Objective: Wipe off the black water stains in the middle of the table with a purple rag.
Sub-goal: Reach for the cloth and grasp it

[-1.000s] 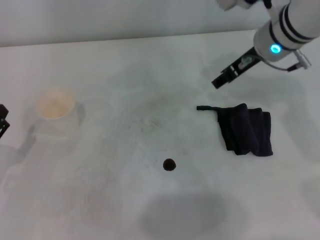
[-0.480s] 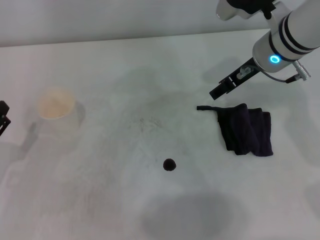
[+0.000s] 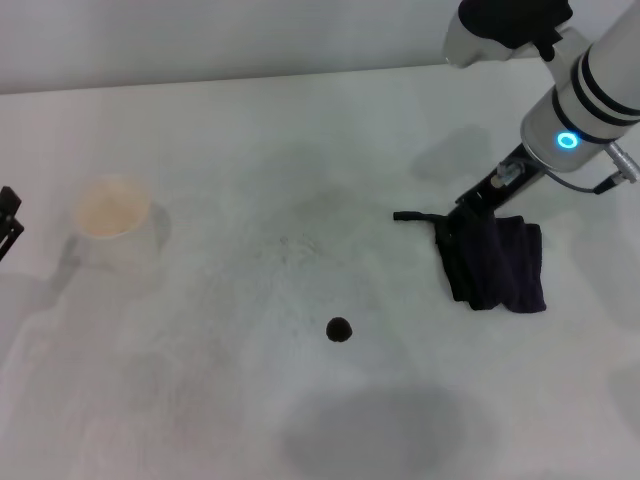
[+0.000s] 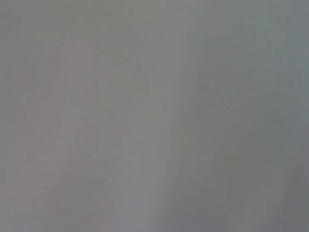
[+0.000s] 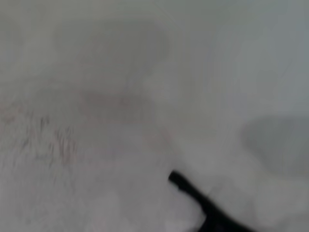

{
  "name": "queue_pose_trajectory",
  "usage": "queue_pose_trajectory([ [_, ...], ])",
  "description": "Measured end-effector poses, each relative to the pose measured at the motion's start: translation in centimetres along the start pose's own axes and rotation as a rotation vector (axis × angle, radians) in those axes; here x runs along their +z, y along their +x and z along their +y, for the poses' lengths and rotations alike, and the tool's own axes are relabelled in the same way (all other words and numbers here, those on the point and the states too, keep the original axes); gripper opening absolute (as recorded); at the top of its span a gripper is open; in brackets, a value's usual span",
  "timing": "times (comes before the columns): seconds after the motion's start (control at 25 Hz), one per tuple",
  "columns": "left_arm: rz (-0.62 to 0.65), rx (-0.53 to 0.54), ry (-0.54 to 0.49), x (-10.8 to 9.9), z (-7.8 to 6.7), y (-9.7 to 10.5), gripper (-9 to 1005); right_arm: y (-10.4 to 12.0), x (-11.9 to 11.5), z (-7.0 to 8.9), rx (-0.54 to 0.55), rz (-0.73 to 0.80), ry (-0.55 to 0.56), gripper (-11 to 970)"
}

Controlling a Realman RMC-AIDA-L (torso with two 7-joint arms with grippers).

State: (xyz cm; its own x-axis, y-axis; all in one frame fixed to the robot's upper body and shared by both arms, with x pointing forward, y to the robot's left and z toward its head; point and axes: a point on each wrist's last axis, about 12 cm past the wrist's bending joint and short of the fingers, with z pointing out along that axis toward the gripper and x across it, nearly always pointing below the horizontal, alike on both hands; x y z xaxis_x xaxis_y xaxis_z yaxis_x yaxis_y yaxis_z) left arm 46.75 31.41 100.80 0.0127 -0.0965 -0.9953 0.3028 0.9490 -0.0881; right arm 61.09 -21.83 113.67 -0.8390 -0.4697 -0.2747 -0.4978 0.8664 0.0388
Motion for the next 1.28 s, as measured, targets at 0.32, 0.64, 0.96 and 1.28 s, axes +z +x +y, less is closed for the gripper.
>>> queue_pose_trajectory([
  [0.32,-0.008,0.005,0.01,0.6,0.0,-0.2,890,0.6,-0.4,0.4,0.036,0.087,-0.02,791],
  [0.64,-0.009,0.028,0.011,0.6,0.0,-0.3,891,1.1,0.1,-0.3,0.063,0.1,0.031,791],
  [0.96,-0.009,0.029,0.012,0.6,0.0,-0.3,891,1.7,1.4,-0.7,0.084,0.121,0.03,791],
  [1.28,-0.011,0.03,0.014,0.7,0.0,-0.3,891,1.6,1.8,-0.5,0.066,0.13,0.035,703],
])
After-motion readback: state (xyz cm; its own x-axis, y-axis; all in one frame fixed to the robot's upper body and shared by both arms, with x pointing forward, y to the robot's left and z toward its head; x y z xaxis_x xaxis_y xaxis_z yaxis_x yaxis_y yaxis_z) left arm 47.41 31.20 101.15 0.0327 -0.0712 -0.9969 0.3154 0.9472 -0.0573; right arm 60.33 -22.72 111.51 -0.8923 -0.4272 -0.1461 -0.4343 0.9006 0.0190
